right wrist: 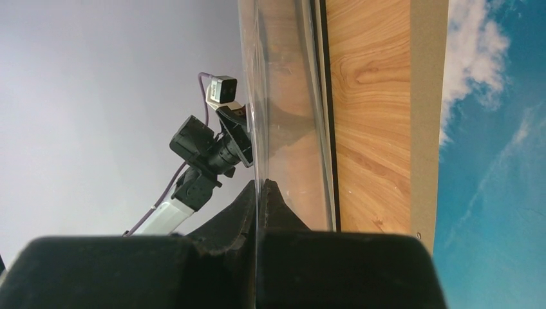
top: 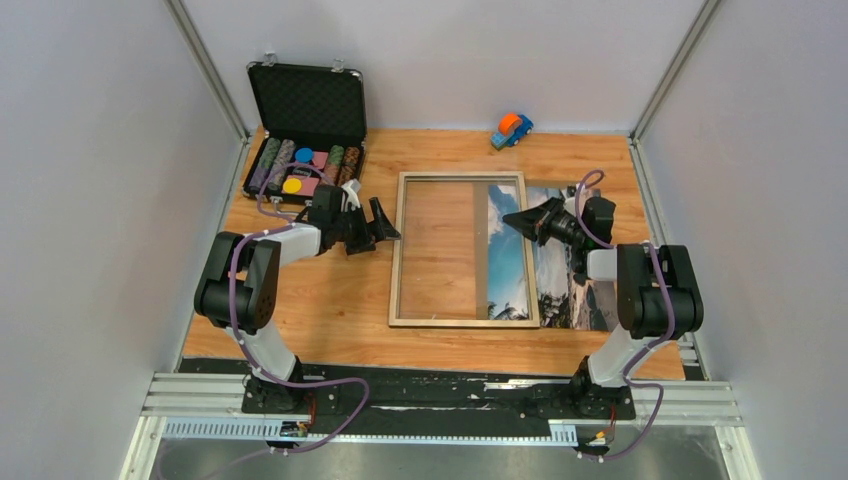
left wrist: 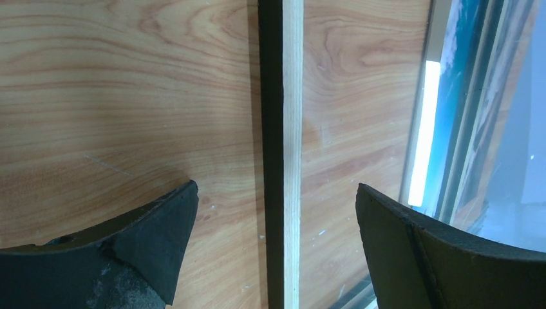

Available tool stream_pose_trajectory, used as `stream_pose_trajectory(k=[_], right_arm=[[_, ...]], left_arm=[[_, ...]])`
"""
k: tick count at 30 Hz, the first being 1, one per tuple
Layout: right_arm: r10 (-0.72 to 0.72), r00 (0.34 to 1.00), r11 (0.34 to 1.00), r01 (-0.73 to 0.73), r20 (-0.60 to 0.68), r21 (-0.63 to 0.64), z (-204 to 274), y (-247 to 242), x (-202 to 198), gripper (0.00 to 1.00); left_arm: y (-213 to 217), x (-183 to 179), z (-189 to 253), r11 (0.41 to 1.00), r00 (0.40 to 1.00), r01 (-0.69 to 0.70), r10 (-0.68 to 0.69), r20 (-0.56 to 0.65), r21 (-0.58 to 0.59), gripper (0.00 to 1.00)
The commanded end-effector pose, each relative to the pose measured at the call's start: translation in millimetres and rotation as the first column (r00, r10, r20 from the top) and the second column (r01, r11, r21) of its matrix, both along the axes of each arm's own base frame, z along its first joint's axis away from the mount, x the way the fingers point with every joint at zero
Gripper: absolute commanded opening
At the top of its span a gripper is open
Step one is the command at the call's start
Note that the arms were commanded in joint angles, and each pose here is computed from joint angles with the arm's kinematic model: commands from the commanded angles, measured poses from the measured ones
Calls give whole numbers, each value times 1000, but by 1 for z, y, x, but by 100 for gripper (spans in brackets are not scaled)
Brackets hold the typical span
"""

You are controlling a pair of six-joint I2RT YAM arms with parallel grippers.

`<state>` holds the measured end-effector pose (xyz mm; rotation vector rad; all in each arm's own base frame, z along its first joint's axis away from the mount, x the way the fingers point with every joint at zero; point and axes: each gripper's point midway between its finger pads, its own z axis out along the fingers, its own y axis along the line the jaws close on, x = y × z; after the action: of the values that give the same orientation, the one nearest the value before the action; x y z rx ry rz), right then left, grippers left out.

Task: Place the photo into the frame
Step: Place the photo frame item in the photo frame.

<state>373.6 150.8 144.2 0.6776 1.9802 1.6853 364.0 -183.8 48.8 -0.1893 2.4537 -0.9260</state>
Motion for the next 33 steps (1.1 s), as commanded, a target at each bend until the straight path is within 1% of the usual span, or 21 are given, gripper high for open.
stream_pose_trajectory(k=[1, 33], right_arm=[[5, 1000, 1000, -5, 13, 9, 9, 5, -4, 0], [12, 1000, 1000, -13, -24, -18, -1, 4, -7, 0]], left_arm=[[2, 17, 11, 1000, 998, 5, -5, 64, 8, 100], [2, 16, 3, 1000, 999, 8, -9, 52, 17, 100]])
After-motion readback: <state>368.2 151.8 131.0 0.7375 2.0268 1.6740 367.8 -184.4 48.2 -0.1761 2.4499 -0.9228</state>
